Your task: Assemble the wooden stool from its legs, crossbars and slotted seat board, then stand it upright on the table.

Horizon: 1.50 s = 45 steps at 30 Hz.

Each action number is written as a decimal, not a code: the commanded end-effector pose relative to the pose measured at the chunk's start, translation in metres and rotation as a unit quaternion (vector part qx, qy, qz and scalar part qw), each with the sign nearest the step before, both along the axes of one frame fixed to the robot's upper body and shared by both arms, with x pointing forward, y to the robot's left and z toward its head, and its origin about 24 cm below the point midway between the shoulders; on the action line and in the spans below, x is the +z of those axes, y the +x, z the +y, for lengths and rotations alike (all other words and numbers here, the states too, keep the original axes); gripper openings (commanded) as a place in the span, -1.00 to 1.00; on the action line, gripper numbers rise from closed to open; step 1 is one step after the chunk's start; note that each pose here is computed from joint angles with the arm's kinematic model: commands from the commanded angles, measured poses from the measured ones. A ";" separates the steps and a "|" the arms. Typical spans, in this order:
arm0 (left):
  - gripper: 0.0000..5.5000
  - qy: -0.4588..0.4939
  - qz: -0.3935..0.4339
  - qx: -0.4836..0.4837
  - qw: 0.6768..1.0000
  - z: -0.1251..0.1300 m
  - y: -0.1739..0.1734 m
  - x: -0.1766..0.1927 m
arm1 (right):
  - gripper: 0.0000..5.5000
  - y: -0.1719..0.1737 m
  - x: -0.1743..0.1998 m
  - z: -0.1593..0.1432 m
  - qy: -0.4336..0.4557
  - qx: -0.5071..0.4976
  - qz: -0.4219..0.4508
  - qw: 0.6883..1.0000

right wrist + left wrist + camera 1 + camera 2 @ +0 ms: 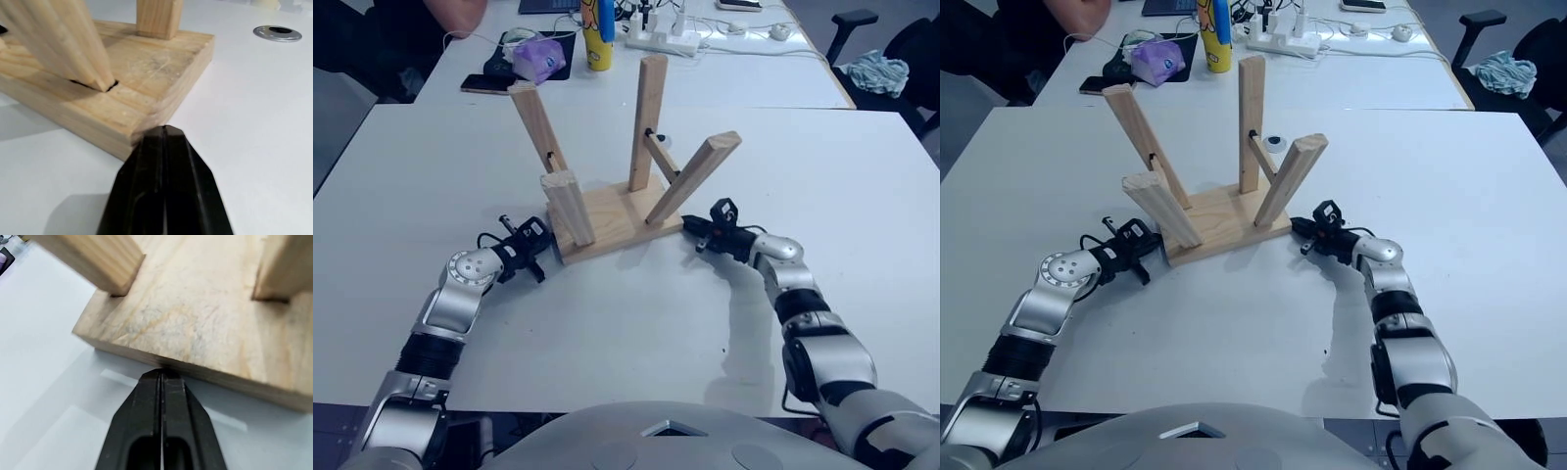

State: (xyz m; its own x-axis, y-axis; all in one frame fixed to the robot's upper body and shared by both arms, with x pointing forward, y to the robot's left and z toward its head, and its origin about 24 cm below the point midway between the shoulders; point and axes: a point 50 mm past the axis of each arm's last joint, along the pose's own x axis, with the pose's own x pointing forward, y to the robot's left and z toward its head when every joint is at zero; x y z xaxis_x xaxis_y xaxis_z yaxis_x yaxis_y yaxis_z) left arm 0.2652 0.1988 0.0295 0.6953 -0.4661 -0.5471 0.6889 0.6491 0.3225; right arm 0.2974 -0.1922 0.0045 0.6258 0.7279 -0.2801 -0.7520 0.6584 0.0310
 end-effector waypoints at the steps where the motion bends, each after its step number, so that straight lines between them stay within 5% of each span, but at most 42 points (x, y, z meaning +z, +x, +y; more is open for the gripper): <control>1: -1.00 -0.067 0.085 -0.048 0.993 -0.036 -0.026 -0.039 | -1.00 -0.046 -0.016 0.023 0.032 0.076 0.049 0.995; 7: -1.00 -0.089 0.089 -0.067 0.990 -0.042 -0.042 -0.041 | -1.00 -0.088 -0.014 0.017 0.028 0.067 0.085 0.994; 13: -1.00 -0.096 0.085 -0.063 0.990 -0.048 -0.054 -0.042 | -1.00 -0.091 -0.011 0.003 0.004 0.023 0.084 0.996; 24: -1.00 0.027 -0.008 0.103 0.994 0.005 -0.077 -0.054 | -1.00 -0.113 -0.022 -0.016 -0.034 -0.074 0.065 0.995; 34: -1.00 0.003 0.008 0.065 0.998 -0.026 -0.094 -0.044 | -1.00 -0.109 -0.016 -0.007 -0.033 -0.091 0.049 0.994; 45: -1.00 -0.059 0.008 0.011 0.998 -0.043 -0.089 -0.013 | -1.00 -0.108 0.012 0.031 0.034 0.005 0.023 0.999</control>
State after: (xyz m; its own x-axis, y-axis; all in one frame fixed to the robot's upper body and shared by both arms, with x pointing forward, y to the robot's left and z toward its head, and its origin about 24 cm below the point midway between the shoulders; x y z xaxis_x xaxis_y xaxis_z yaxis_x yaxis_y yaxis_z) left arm 0.1880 0.1778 0.0157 0.7814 -0.3755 -0.4985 0.5807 0.7302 0.3601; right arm 0.1888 -0.1883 0.0031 0.6883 0.6312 -0.3576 -0.6575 0.7511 0.0602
